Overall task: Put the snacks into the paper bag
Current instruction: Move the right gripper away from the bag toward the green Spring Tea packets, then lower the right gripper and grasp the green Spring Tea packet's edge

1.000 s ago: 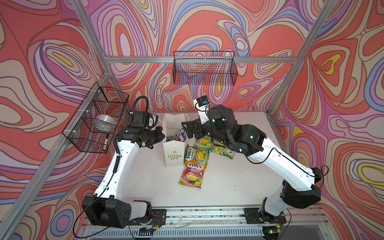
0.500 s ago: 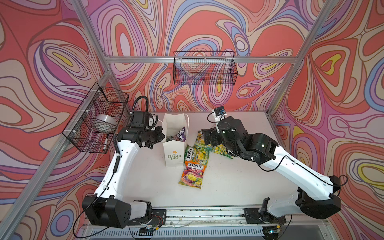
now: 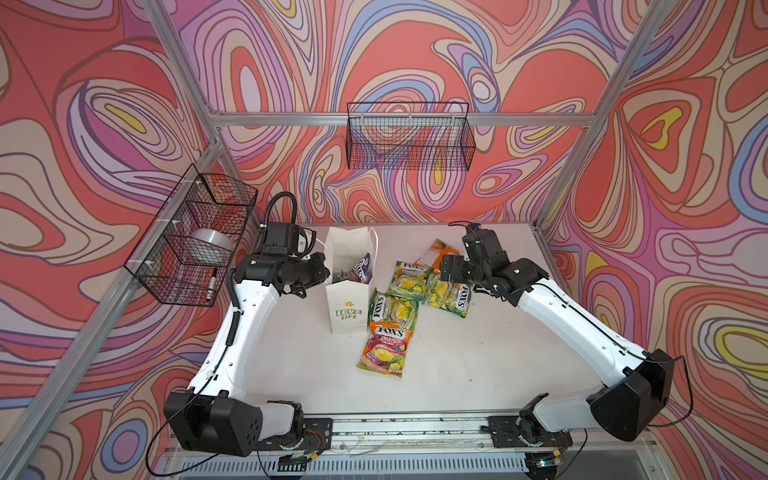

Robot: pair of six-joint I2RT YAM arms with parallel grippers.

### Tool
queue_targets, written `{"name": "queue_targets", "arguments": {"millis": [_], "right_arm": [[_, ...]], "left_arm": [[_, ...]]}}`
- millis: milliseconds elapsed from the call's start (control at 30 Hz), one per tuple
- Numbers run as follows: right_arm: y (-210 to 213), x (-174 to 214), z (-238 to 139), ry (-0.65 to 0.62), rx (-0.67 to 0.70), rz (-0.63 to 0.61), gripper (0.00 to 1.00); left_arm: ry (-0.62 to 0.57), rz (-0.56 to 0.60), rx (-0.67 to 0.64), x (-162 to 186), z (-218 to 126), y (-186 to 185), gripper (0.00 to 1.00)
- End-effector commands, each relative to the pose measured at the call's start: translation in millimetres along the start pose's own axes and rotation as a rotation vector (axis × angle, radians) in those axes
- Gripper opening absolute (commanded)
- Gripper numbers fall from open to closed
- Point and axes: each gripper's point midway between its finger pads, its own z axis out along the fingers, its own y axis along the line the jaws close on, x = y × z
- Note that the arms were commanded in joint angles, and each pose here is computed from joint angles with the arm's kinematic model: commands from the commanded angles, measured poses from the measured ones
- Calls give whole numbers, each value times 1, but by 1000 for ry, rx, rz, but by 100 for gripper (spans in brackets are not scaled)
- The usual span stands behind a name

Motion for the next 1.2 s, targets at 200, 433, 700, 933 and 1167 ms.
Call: {"name": "queue_targets", "arguments": {"millis": [200, 433, 700, 933, 1167], "right_arm": [[-63, 43, 69, 139, -47, 281, 98], [-84, 67, 101, 187, -48, 352, 99], [-91, 85, 129, 230, -39, 364, 98], [-91, 92, 141, 255, -40, 362, 97], [-90, 94, 154, 264, -55, 362, 95]], "left_arm": [[-30, 9, 12, -3, -8, -3, 0], [-30, 10, 17, -3, -8, -4, 0], [-29, 9, 17, -3, -8, -4, 0], [-28, 10, 18, -3, -8, -4, 0], [-28, 9, 19, -3, -8, -4, 0]]}}
